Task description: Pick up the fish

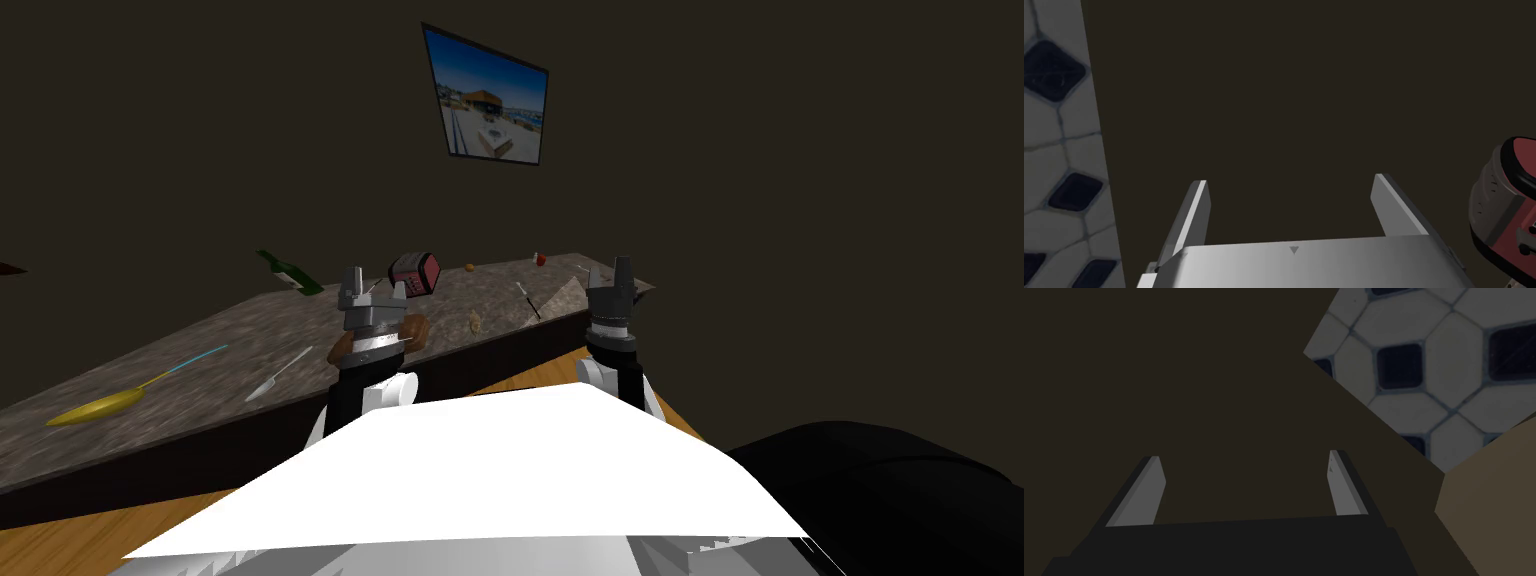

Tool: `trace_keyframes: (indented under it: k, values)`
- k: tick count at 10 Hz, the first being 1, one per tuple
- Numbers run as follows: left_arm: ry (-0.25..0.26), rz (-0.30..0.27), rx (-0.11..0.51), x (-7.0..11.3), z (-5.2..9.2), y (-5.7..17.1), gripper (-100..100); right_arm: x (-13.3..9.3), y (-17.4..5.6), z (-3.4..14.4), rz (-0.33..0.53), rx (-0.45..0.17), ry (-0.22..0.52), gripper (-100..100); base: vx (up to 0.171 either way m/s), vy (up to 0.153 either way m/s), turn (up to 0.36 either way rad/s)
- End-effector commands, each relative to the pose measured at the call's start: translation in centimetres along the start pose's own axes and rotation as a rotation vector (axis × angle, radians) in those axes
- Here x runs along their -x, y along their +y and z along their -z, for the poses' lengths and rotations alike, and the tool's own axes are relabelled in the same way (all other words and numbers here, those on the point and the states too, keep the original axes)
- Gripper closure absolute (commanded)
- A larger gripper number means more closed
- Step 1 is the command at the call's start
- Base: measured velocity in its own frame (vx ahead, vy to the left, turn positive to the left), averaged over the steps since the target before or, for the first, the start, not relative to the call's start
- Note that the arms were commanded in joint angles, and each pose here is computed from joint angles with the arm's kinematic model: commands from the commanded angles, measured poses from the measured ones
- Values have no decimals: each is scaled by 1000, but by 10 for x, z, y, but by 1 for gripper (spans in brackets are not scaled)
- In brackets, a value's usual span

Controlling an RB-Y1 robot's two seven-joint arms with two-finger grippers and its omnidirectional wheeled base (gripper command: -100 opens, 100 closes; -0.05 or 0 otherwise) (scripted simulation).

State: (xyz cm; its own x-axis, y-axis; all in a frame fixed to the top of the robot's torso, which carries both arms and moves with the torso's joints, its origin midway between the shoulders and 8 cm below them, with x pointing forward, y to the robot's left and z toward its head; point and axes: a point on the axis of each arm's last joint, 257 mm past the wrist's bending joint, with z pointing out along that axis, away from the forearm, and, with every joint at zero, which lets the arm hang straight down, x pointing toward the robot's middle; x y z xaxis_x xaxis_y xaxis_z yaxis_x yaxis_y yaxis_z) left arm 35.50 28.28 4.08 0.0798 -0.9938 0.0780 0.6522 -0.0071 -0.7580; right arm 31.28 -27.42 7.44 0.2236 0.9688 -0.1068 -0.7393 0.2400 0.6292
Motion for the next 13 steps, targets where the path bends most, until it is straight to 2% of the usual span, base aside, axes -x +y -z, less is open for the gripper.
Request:
trace_keyframes:
  k: [1, 8, 11, 12, 13]
  values:
    - [36, -10, 26, -4, -1, 7, -100, 0, 0, 0, 0, 0, 0, 0, -17, 10, -72]
    - [152, -51, 166, -6, -12, 43, -100, 0, 0, 0, 0, 0, 0, 0, -39, 36, -87]
    - [188, -68, 233, -4, -17, 59, -100, 0, 0, 0, 0, 0, 0, 0, -44, 55, -99]
    - [194, -72, 234, -4, -17, 59, -100, 0, 0, 0, 0, 0, 0, 0, -31, 36, -69]
    - [211, -81, 270, -2, -20, 68, -100, 0, 0, 0, 0, 0, 0, 0, -34, 40, -142]
